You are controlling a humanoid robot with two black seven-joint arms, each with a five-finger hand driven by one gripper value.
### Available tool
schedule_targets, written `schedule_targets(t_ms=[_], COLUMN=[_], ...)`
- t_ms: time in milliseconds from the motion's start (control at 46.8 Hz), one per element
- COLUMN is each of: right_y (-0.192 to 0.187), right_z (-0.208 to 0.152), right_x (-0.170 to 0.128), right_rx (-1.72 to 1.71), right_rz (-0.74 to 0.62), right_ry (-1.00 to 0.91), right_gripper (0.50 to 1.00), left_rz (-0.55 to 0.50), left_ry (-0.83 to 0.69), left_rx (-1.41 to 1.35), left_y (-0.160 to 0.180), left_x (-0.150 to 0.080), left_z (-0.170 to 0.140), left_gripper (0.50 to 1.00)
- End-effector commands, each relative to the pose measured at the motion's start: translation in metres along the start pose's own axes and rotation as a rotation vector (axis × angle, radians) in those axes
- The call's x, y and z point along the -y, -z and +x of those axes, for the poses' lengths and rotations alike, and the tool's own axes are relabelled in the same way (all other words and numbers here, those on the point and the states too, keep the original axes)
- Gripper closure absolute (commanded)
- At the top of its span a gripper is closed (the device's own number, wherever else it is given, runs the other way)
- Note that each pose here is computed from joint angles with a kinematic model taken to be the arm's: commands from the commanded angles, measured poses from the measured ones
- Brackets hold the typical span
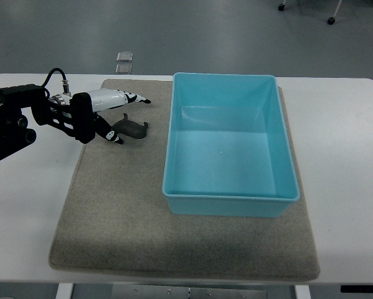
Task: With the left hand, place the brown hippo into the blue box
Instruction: 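Close the left hand fingers around the brown hippo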
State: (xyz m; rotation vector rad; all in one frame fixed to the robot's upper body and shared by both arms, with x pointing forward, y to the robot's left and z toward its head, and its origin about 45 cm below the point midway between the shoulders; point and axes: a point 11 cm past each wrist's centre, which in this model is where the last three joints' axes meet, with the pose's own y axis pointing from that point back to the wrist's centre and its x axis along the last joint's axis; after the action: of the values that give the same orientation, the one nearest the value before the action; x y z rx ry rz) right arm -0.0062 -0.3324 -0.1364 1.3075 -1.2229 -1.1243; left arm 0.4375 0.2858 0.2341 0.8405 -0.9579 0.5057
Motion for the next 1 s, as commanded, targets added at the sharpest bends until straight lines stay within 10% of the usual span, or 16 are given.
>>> schedule_targets(t_ms=[0, 492, 983], right_y=[0.000, 0.000, 0.000], right_z=[0.000, 0.000, 0.000], right_x=[0.000, 0.000, 0.000], right_rx=[0.000, 0.000, 0.000], right_rz=[0.000, 0.000, 0.000], right_ry=[0.000, 0.000, 0.000], right_gripper=[0.564, 0.564, 0.564], left_rz=[0.003, 0.011, 0.012], left_ry=[0.004, 0.023, 0.026], left_rx=[0.003, 0.007, 0.014], left_y=[0.001, 0.002, 0.002], left_x=[0.000, 0.008, 0.008], left_z=[-0.001, -0.009, -0.008], left_gripper=[0.583, 0.649, 0.878])
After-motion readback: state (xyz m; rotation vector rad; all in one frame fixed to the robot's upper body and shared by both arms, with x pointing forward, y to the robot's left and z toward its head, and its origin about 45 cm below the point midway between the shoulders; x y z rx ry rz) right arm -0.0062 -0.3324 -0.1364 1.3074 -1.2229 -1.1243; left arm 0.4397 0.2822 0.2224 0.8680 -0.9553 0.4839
